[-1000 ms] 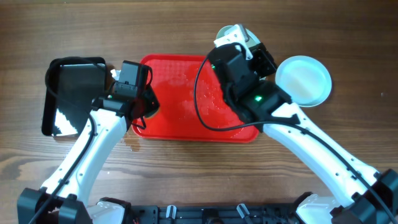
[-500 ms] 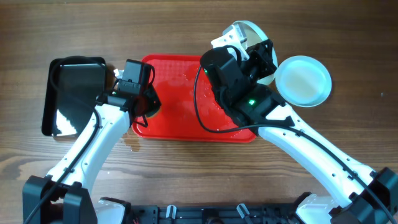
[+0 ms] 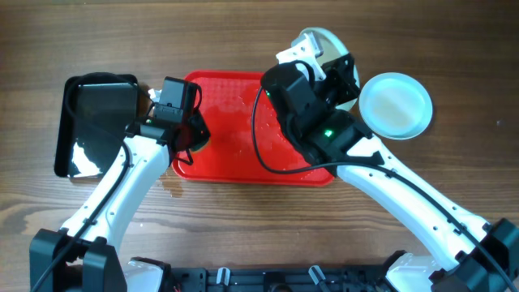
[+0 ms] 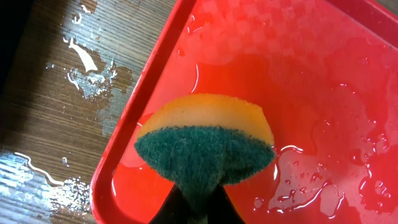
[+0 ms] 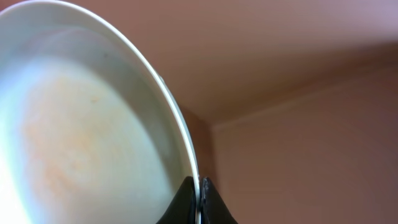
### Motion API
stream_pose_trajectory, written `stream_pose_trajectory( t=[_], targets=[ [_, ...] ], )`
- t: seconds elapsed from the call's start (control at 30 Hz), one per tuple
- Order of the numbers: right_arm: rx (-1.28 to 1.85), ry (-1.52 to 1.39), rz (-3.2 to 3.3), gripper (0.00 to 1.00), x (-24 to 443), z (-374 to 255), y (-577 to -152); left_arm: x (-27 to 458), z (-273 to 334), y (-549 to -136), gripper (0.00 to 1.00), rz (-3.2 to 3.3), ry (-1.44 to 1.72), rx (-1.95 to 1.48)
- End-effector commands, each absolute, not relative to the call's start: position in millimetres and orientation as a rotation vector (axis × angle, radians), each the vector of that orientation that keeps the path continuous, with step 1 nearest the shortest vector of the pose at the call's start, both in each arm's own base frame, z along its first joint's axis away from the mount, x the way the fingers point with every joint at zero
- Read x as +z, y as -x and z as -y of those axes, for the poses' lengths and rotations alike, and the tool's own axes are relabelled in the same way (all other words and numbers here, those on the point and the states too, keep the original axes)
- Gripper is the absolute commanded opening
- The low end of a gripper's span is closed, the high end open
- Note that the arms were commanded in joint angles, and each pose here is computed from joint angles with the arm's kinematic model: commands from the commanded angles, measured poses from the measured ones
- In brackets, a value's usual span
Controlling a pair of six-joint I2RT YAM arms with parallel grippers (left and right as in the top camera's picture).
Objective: Clean dirty plates on tray and stack at the side
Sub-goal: 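Carry the plate right and stack it on the cleaned plates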
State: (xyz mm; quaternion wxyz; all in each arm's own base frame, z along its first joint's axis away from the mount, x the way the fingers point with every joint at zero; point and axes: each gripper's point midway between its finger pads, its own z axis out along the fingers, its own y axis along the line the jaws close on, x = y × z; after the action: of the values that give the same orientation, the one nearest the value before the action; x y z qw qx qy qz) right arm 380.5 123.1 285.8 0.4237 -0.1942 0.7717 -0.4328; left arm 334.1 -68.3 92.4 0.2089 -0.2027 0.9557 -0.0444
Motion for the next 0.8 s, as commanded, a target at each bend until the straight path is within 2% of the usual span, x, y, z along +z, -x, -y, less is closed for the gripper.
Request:
stream_pose_trajectory(
  t=[0.0, 0.1, 0.17, 0.3, 0.43, 0.53, 0.6, 0.67, 0.77],
  targets=[
    [-0.533, 0.509, -2.154, 0.04, 225.5, -173.6, -376.8, 87.9, 68.9, -332.8, 0.04, -2.670, 0.571, -0.133],
    [-0.272, 0.513, -2.279, 0.04, 194.2, -196.0, -369.3, 87.8, 69.0, -332.7, 0.04, -2.671, 0.570, -0.134],
    [-0.338, 0.476, -2.284, 0.04, 195.7, -184.5, -368.4, 87.7, 69.0, -332.3, 0.04, -2.673, 0.570, -0.134],
    [-0.404, 0.343, -2.231, 0.04, 233.8, -161.4, -363.3, 87.1, 69.1, -331.1, 0.04, -2.678, 0.570, -0.133],
    [-0.233, 0.122, -2.137, 0.05, 293.0, -144.3, -351.3, 87.9, 69.5, -332.7, 0.04, -2.671, 0.569, -0.138],
    [-0.084, 0.031, -2.114, 0.04, 310.0, -139.3, -347.4, 88.8, 70.0, -334.7, 0.04, -2.663, 0.569, -0.143],
    [-0.085, 0.065, -2.153, 0.04, 293.0, -140.0, -349.4, 89.1, 70.2, -335.4, 0.04, -2.660, 0.568, -0.145],
    [-0.194, 0.153, -2.224, 0.05, 255.2, -138.5, -351.6, 89.1, 70.2, -335.4, 0.04, -2.660, 0.568, -0.145],
    [-0.571, 0.214, -2.316, 0.04, 184.7, -110.2, -356.4, 88.9, 71.0, -335.0, 0.04, -2.663, 0.567, -0.150]
  ],
)
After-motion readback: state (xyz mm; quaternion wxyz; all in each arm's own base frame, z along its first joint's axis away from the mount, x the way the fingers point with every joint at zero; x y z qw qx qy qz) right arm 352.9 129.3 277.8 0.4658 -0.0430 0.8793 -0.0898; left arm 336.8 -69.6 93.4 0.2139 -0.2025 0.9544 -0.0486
